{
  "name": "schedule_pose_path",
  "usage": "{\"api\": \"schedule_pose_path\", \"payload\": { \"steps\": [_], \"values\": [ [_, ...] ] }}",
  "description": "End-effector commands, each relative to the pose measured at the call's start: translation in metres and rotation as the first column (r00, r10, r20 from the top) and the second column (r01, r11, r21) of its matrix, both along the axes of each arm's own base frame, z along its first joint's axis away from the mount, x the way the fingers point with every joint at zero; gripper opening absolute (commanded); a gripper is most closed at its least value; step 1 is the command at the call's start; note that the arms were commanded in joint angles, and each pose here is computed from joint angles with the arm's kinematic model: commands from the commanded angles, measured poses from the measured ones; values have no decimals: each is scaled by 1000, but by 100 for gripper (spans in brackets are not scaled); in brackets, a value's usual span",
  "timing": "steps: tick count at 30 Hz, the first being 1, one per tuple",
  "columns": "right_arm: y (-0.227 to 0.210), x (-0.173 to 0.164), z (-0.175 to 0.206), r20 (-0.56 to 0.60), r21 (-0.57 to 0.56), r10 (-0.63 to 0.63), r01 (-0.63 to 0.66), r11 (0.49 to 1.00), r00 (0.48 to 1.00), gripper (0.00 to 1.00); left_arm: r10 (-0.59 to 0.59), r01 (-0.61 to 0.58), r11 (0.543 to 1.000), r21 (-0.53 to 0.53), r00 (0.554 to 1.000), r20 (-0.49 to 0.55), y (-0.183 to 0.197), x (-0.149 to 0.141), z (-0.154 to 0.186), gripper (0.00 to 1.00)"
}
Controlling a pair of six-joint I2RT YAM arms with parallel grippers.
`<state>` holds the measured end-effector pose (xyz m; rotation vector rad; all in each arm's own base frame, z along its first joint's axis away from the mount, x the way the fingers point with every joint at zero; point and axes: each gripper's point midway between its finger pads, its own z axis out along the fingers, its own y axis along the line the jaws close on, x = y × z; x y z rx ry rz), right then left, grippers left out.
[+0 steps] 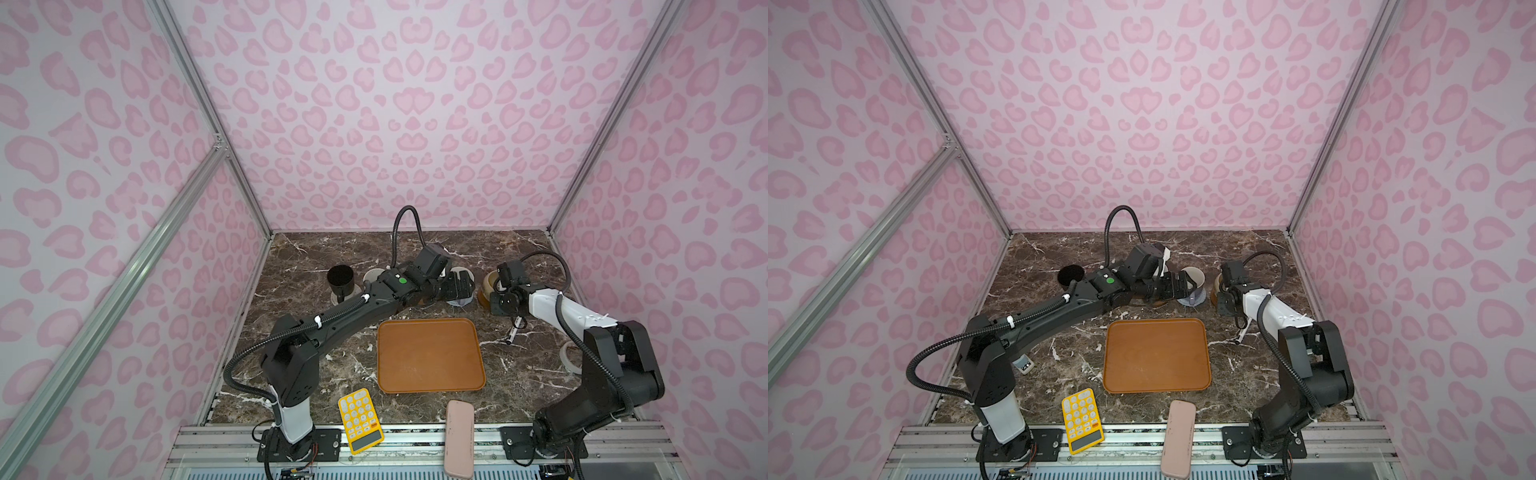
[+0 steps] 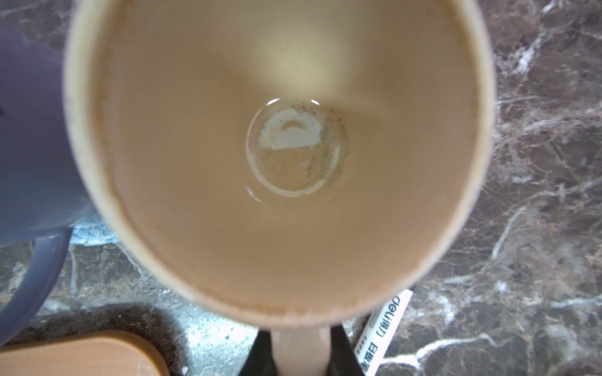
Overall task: Place cups on coasters
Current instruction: Place the cup on the coaster.
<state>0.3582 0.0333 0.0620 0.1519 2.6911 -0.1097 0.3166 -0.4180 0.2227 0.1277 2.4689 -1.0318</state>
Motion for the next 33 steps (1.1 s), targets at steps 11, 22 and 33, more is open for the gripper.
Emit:
{"api": "schedule_pose_path", "payload": {
  "steps": [11,22,33],
  "values": [
    [-18,-18,-7,-67,-62,-65,61,996,996,27,6,-5,1000,-29,1000,29,2,1,11,96],
    [-17,-16,-5,-54,-60,-61,57,997,997,38,11,-11,1000,-27,999,33,3,1,11,96],
    [-17,-16,3,-22,-46,-72,71,996,997,44,22,-21,999,-24,999,46,8,0,16,96]
  ]
}}
